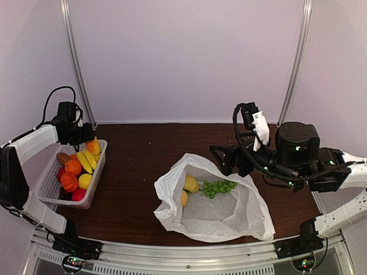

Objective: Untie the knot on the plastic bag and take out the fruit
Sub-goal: Place the fake fruit in the bin.

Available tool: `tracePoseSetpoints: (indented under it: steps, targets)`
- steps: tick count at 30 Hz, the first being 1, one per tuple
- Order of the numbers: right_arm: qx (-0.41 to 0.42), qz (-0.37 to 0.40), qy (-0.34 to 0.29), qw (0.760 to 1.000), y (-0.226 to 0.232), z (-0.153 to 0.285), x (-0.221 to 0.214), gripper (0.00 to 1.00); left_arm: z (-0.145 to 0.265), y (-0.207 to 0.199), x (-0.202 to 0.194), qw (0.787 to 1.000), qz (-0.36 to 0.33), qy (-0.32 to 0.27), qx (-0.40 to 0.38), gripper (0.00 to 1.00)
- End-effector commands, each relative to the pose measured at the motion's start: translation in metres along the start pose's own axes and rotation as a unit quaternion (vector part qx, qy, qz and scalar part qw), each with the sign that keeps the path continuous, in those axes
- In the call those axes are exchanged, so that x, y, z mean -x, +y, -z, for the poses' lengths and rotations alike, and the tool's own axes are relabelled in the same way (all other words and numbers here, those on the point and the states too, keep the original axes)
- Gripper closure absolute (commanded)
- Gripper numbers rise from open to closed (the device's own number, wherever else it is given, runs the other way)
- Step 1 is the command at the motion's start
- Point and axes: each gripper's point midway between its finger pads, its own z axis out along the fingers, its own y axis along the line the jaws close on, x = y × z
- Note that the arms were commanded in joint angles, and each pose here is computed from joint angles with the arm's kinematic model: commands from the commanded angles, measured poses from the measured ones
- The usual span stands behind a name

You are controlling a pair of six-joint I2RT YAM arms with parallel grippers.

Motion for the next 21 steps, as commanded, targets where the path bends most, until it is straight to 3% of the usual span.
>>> tracePoseSetpoints:
  steps: [1, 21]
  targets:
    - [0.007, 0.007, 0.023, 1.0, 0.0, -0.001, -0.015, 0.01, -0.015, 0.009, 0.013, 0.999, 0.007, -0.038, 0.016, 0.69]
    - [0.021, 0.01, 0.025, 0.999, 0.009, -0.005, -0.014, 0.01, -0.055, 0.014, -0.039, 0.999, -0.009, 0.032, 0.006, 0.54]
